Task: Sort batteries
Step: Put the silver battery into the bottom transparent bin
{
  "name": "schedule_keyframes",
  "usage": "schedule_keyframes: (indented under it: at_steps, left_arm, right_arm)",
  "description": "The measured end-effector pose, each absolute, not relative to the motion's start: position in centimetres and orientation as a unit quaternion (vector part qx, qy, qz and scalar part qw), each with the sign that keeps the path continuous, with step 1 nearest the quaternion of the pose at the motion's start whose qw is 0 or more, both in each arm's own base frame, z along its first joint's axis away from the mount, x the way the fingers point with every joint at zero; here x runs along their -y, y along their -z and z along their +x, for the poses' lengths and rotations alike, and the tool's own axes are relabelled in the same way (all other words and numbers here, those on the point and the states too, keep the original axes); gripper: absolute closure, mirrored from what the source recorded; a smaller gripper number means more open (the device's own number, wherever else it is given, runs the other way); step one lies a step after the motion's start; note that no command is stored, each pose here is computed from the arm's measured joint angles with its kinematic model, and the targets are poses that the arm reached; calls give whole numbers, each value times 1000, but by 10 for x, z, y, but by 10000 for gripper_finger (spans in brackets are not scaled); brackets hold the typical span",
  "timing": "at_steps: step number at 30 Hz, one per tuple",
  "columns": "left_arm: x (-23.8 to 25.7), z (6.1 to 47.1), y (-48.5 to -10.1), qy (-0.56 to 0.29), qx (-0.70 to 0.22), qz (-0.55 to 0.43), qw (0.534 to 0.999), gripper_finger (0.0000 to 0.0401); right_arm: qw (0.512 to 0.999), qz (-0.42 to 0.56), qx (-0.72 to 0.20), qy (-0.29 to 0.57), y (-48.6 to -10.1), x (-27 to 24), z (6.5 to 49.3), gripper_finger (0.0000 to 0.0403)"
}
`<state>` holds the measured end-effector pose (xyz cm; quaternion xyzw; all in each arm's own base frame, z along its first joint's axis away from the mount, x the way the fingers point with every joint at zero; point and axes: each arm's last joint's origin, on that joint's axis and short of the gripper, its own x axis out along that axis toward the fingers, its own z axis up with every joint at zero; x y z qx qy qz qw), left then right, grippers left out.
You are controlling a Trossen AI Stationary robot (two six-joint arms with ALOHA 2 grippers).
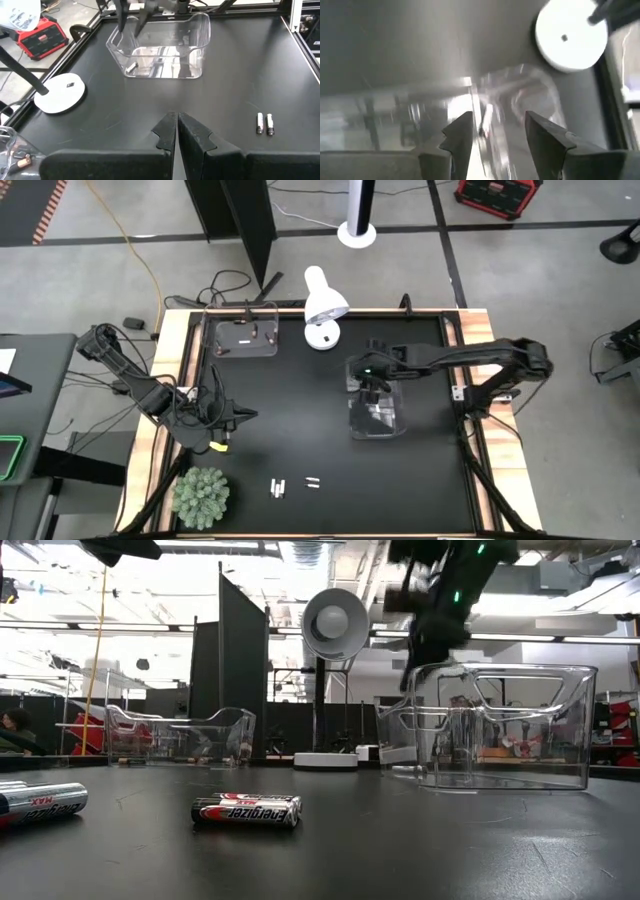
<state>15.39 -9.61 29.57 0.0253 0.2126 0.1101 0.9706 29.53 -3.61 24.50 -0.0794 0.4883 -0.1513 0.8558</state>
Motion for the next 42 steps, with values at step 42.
schedule_keyframes:
  at_steps: [42]
  left_arm:
    - [96,154,-296,-116,-211,10,971,388]
  right_arm:
    - [891,-44,-441,-92,-163,-184,411,221]
